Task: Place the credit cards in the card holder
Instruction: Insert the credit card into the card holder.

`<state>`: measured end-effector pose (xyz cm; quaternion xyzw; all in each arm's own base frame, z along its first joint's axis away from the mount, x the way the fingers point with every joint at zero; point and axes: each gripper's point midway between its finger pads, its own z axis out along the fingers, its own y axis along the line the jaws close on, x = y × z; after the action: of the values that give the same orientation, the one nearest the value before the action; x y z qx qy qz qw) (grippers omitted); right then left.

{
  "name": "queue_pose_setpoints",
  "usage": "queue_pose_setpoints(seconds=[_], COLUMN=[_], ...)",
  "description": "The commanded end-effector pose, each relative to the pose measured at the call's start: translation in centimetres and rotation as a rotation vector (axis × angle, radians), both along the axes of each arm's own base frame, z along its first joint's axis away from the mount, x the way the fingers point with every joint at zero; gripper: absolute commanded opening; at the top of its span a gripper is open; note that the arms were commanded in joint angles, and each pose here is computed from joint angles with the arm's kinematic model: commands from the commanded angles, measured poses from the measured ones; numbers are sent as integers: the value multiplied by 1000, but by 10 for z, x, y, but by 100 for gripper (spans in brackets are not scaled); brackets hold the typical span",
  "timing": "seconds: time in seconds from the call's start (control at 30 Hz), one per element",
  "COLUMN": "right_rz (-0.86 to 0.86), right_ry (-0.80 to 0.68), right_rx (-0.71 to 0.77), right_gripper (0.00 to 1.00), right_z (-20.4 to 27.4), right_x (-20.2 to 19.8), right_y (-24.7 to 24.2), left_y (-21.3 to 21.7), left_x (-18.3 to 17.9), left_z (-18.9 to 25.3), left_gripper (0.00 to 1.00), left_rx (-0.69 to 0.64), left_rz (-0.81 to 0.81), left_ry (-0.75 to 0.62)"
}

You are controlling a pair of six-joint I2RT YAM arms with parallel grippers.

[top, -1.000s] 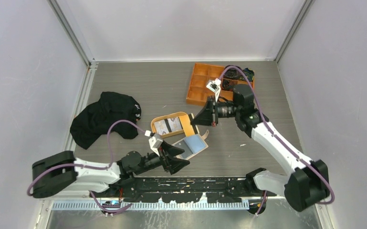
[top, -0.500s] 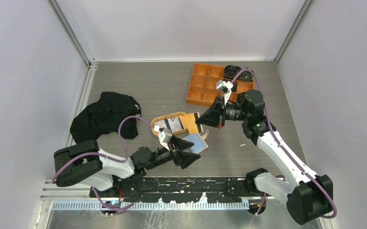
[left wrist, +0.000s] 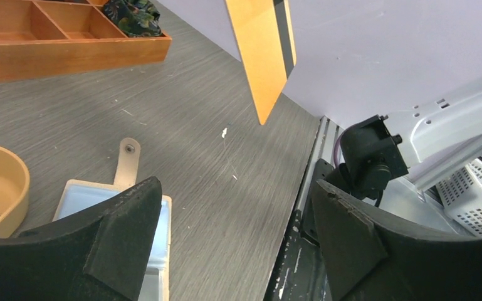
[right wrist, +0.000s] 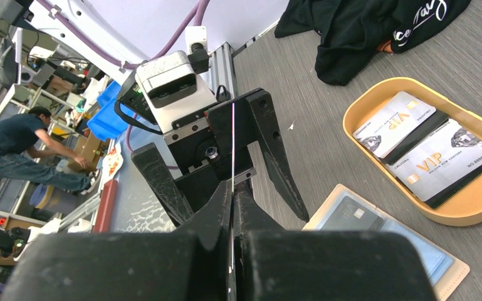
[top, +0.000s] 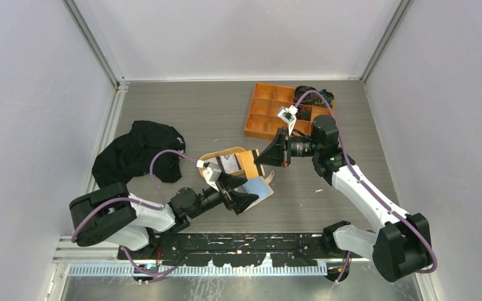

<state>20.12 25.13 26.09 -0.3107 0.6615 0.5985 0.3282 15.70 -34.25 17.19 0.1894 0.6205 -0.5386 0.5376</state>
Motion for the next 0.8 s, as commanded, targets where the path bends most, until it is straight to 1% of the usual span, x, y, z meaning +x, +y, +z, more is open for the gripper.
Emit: queue_pose_setpoints(seconds=[0.0, 0.1, 0.2, 0.3, 0.4, 0.47, 0.57, 0.67, 0.7, 0.73, 0.77], right_rz=[20, 27, 35, 44, 62, 69, 71, 72, 74, 76, 78], right_ry=[-50, -47, -49, -50, -50, -49, -55, -51, -49, -45, -44], right_rx=[19, 18, 18, 13, 4, 2, -2, -11, -13, -15, -17], right_gripper=[1, 1, 1, 1, 1, 1, 1, 1, 1, 1, 1], right_z=[17, 17, 16, 15, 12, 10, 9, 5, 5, 3, 3], right_x=[0, -2, -4, -5, -7, -8, -8, -7, -7, -7, -7], right_y=[2, 3, 3, 3, 4, 5, 5, 5, 5, 6, 6], left_y=[-1, -3, 1, 3, 4, 4, 0, -4, -5, -6, -7], left_x=[-5, 0, 11, 11, 10, 13, 16, 15, 15, 15, 15], left_z=[31, 34, 36, 47, 60, 66, 69, 73, 75, 76, 78], left_gripper=[87, 83, 74, 67, 66, 62, 57, 51, 48, 42, 34], left_rx=[-80, -91, -114, -153, -195, -215, -233, -238, -241, -243, -245], left_rz=[-27, -12, 44, 21, -34, -57, -82, -110, -116, -122, -126], left_ry=[-89, -82, -41, -25, -12, 2, 33, 36, 33, 30, 27])
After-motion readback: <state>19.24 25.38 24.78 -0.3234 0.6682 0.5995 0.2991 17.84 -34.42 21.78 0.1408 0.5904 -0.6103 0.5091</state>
